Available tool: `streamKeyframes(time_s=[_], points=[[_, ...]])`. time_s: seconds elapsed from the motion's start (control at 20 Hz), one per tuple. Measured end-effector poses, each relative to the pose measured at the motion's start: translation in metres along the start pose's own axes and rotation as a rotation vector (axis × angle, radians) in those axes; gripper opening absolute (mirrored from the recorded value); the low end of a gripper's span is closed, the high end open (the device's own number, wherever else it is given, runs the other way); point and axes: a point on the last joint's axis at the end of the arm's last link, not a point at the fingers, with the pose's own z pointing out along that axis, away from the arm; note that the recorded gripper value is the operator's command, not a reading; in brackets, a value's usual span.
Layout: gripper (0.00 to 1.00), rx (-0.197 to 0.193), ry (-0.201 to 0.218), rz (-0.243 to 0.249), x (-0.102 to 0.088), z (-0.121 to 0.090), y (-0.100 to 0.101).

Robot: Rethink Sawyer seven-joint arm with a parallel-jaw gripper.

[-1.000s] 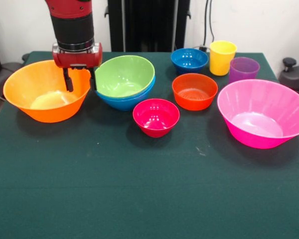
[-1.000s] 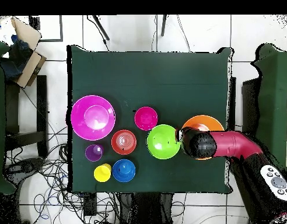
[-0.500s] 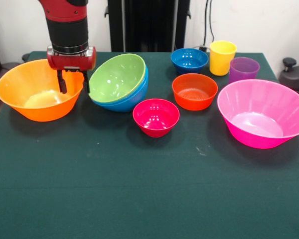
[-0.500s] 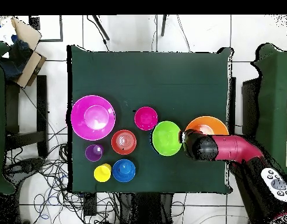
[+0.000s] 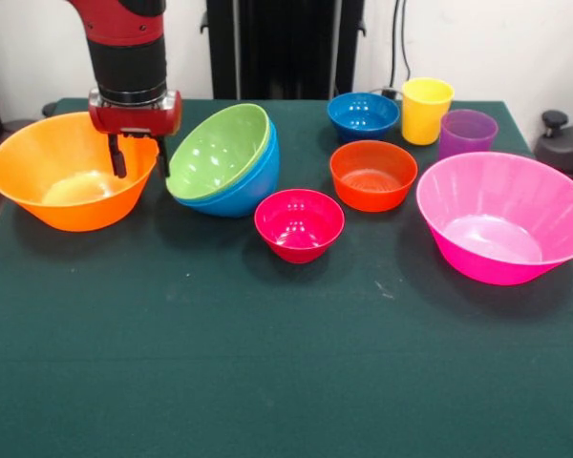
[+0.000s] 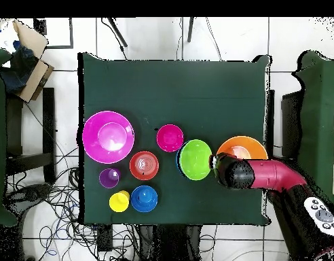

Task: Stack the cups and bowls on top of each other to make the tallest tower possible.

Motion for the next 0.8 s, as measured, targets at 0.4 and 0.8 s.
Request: streamKeyframes(time_s=[0.4, 0.8], points=[[1.0, 0.002, 0.004, 0.005, 0.0018, 0.0003, -0.0015], [0.0, -0.001, 0.005, 0.011, 0.0012, 0.0, -0.0014]])
